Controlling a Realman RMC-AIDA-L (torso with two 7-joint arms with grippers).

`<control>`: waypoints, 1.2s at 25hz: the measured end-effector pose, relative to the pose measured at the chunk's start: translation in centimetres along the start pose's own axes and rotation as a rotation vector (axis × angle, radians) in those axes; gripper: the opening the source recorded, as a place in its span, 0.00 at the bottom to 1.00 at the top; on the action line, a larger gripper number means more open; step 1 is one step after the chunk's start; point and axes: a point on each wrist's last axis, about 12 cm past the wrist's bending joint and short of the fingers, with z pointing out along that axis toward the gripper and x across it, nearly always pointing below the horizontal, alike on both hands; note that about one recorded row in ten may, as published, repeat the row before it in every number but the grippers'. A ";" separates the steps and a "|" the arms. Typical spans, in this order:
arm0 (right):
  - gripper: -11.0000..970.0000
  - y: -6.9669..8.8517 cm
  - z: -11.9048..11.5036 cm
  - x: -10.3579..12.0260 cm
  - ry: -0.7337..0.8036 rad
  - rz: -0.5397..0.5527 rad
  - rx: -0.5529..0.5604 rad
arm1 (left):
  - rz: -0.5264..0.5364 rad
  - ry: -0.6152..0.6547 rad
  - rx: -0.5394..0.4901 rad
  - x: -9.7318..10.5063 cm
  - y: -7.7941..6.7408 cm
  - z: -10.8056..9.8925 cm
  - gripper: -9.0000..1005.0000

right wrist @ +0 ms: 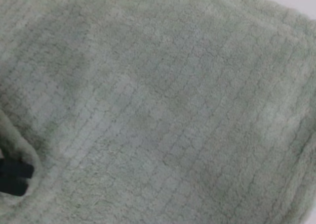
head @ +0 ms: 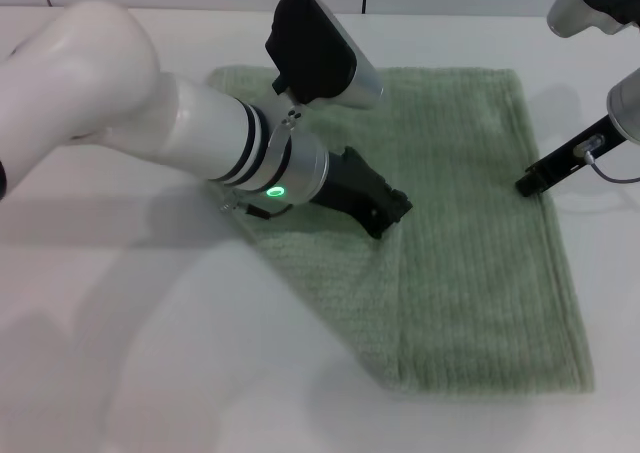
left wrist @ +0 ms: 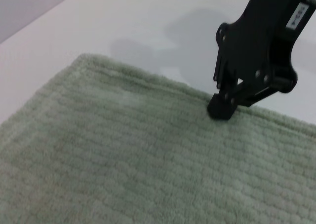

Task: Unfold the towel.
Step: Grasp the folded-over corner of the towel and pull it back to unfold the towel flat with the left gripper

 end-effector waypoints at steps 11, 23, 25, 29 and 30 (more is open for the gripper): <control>0.01 -0.1 0.0 0.1 -0.001 0.002 0.003 | -0.006 -0.062 0.034 -0.4 0.6 -2.6 0.05; 0.01 0.0 0.0 -0.2 0.001 -0.002 0.006 | -0.042 -0.079 0.021 0.8 2.4 -5.8 0.05; 0.01 0.0 0.0 -0.2 0.001 -0.003 0.006 | -0.050 -0.072 0.019 1.1 2.7 -6.1 0.05; 0.01 -0.1 0.0 -0.2 0.001 -0.002 0.007 | -0.050 -0.076 0.050 1.7 3.0 -7.1 0.05; 0.01 -0.1 0.0 -0.2 -0.001 -0.002 0.009 | -0.049 -0.083 0.069 1.8 3.0 -7.6 0.05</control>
